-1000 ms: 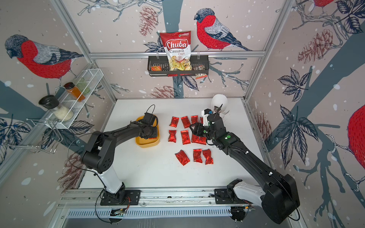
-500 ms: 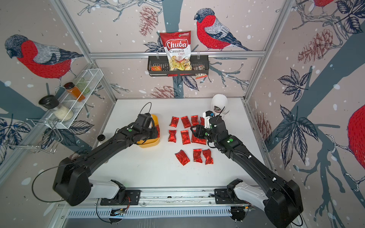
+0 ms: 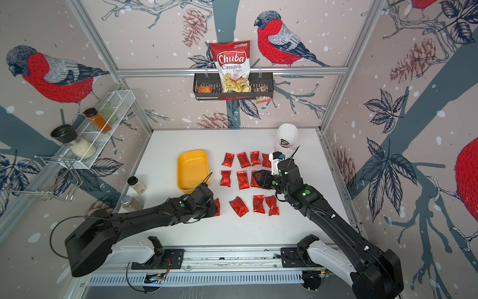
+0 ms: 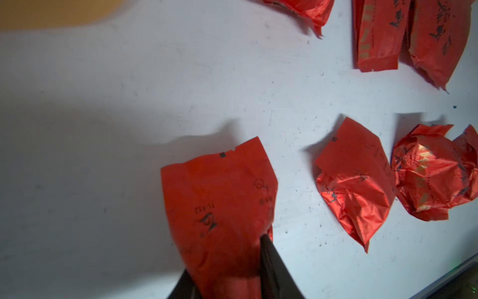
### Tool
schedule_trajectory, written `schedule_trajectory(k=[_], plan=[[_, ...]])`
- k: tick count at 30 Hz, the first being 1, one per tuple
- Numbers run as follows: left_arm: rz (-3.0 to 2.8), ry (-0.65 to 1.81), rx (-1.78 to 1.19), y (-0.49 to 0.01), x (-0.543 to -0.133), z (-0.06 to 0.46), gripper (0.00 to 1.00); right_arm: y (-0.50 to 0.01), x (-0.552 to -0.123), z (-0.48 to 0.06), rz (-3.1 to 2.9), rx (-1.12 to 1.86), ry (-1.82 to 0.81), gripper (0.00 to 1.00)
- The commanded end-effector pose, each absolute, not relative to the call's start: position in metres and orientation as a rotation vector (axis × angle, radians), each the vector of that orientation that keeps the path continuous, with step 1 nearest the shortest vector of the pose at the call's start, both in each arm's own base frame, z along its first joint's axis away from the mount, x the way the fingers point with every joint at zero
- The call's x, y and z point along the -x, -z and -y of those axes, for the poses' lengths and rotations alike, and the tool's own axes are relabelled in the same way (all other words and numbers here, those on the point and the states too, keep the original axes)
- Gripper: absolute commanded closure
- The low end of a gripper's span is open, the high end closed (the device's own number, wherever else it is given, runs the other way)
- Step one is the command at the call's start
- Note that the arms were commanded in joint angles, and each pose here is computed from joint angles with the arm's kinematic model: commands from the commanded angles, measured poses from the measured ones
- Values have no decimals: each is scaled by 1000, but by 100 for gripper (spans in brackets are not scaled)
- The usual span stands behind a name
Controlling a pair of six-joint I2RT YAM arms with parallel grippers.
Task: Take the tea bags out of the storage box
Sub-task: Place the tea bag at the center of the board, then reset both arms
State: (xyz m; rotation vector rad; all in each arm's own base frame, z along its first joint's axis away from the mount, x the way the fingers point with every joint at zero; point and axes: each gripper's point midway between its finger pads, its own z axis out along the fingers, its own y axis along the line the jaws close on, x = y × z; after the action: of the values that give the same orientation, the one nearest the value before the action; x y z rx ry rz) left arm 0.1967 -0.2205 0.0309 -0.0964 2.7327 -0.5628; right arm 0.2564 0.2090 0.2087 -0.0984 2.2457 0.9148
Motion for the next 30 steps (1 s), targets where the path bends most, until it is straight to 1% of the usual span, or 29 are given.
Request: schedule_trajectory(k=[1, 3, 4, 6, 8, 11, 16, 17, 19, 20, 21, 22, 23, 24, 26, 28, 30], plan=[[-2686, 626, 109, -37, -206, 234, 61, -204, -256, -204, -2251, 67, -893, 45], [-2688, 585, 89, -42, -210, 233, 50, -201, -256, -203, -2257, 62, -881, 44], [-2682, 569, 82, -47, -212, 232, 46, -200, -256, -202, -2260, 61, -875, 43], [-2646, 535, 76, -65, -219, 229, 37, -200, -257, -198, -2256, 53, -849, 38], [-2611, 512, 70, -84, -225, 224, 31, -202, -259, -192, -2243, 43, -818, 33], [-2535, 505, 52, -118, -235, 217, 27, -205, -268, -174, -2205, -22, -733, 26], [-2298, 450, 90, -193, -274, 183, 23, -225, -294, -121, -2044, -237, -562, 16], [-2240, 419, 99, -209, -283, 173, 18, -232, -299, -109, -1986, -281, -530, 14], [-2131, 339, 94, -240, -300, 156, 5, -245, -306, -96, -1897, -296, -500, 4], [-2067, 294, 54, -257, -308, 152, 4, -247, -307, -90, -1876, -317, -492, 4], [-2014, 245, 17, -272, -314, 150, 4, -252, -309, -84, -1818, -346, -479, 9], [-1977, 200, -4, -280, -319, 147, 8, -259, -310, -76, -1759, -374, -462, 9], [-1919, 145, 11, -290, -326, 140, 9, -270, -309, -75, -1701, -332, -452, 4], [-1882, 96, 44, -300, -330, 132, 4, -281, -307, -76, -1651, -274, -445, 0], [-1807, 28, 26, -313, -338, 125, 4, -289, -308, -65, -1582, -263, -369, 0], [-1761, -30, 44, -310, -354, 107, 4, -281, -314, -41, -1554, -330, -235, 0], [-1778, -52, 129, -288, -370, 75, 4, -257, -319, -13, -1563, -396, -93, 0]])
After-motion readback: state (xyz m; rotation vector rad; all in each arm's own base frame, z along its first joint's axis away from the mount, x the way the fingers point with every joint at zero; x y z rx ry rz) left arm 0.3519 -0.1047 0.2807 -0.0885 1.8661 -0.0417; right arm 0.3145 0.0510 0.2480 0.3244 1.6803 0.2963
